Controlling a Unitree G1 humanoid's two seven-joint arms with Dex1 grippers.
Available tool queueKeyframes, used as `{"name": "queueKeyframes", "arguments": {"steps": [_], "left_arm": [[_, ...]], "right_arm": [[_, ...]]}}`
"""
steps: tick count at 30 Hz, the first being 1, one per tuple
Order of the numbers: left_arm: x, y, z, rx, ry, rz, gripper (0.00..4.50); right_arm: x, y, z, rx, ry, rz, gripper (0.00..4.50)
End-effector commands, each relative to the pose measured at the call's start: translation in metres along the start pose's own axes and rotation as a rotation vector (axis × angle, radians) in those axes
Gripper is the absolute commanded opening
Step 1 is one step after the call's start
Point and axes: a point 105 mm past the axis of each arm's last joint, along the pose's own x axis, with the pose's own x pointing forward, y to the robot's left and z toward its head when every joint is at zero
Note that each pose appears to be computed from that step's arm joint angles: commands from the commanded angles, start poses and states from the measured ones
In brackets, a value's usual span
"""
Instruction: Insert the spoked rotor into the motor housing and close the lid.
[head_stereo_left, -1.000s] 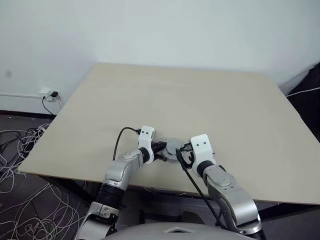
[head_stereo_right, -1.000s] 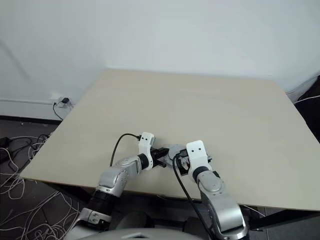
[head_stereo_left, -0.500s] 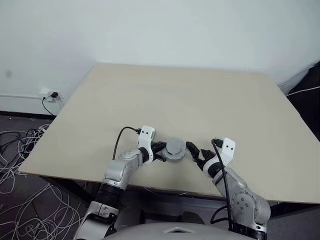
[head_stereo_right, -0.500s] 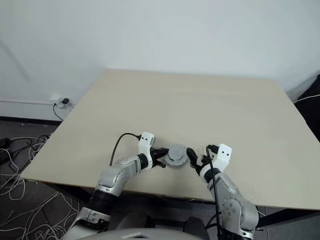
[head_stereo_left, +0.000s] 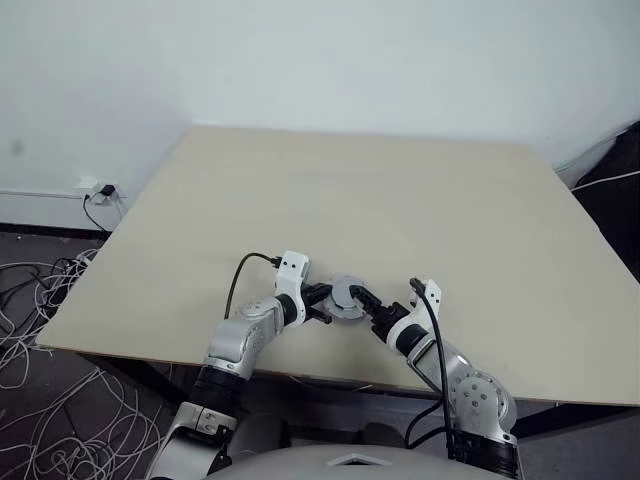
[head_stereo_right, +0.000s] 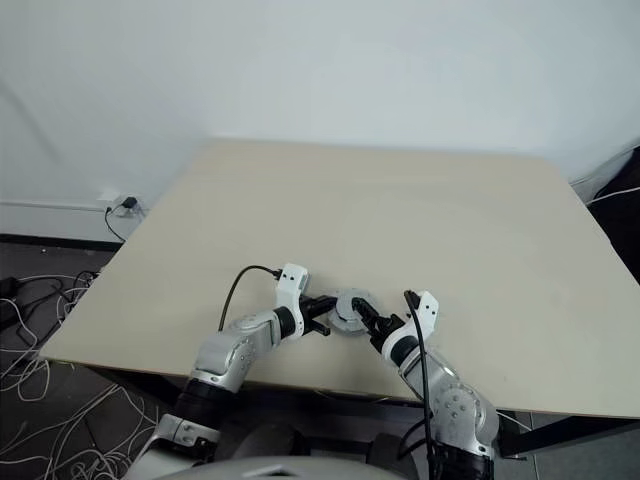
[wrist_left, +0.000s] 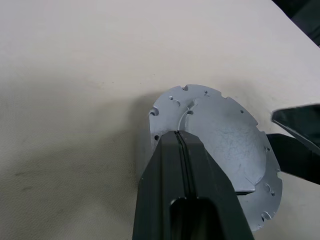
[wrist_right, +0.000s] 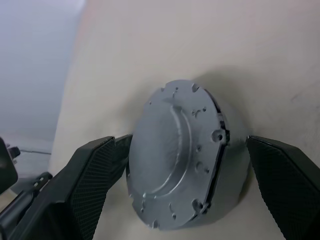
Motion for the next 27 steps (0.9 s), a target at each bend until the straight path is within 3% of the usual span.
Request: {"name": "queueKeyframes", "arguments": {"steps": [1,17,27], "left_arm": [[0.004,-0.007,-0.004,0.006,0.028,-0.020,0.00],[0.004,-0.009,-0.004,0.006,0.025,-0.026,0.00],[0.003,-0.008,-0.006,0.009,0.032,-0.025,0.00]], "right_arm": [[0.009,0.021,0.005,0.019,-0.018,0.090,4.47],[0.011,0.004,-0.016,0.118,0.132,0.079,4.47],[0.001,0.021,-0.024,0.251,0.229,0.262,4.47]]}}
